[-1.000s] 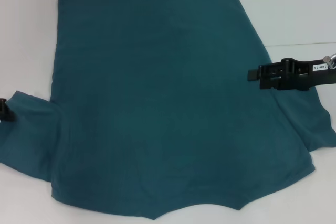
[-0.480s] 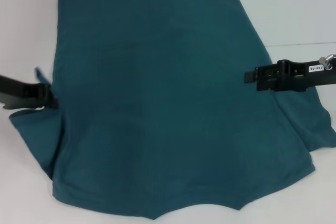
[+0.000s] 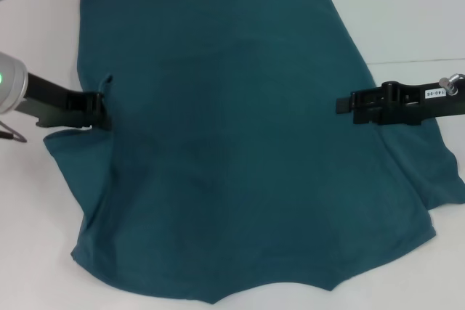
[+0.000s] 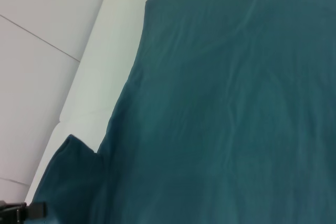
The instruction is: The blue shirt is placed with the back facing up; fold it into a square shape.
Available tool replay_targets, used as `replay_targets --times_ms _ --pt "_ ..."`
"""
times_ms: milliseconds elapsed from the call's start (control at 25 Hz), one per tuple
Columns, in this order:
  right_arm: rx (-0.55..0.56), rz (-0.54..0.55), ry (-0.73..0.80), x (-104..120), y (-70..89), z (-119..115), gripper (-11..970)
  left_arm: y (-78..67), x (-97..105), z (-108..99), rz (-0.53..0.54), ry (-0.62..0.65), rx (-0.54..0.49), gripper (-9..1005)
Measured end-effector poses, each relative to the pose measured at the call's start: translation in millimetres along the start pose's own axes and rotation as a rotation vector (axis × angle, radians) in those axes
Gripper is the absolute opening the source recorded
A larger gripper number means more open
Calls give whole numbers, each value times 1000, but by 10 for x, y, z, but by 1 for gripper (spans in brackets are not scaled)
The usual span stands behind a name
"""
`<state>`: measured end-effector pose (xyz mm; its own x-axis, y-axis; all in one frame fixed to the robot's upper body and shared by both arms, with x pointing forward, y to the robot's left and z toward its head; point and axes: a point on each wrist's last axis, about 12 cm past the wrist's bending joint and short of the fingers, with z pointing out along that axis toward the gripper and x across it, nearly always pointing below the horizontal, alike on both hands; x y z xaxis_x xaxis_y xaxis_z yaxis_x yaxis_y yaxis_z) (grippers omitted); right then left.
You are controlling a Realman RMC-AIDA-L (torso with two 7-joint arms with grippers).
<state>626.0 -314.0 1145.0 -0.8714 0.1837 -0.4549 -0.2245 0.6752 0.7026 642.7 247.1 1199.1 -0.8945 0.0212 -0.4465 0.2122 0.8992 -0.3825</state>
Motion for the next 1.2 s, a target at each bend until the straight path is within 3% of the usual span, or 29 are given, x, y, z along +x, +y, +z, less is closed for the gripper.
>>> replay_targets --times_ms 400,880,1200 --pt "0 1 4 11 -2 6 557 1 -84 -70 3 -12 -31 28" --pt "1 -3 13 23 3 19 549 170 -111 -212 -26 -37 -126 34" --pt "1 -5 13 19 7 24 543 49 -111 -157 -6 -6 -101 39"
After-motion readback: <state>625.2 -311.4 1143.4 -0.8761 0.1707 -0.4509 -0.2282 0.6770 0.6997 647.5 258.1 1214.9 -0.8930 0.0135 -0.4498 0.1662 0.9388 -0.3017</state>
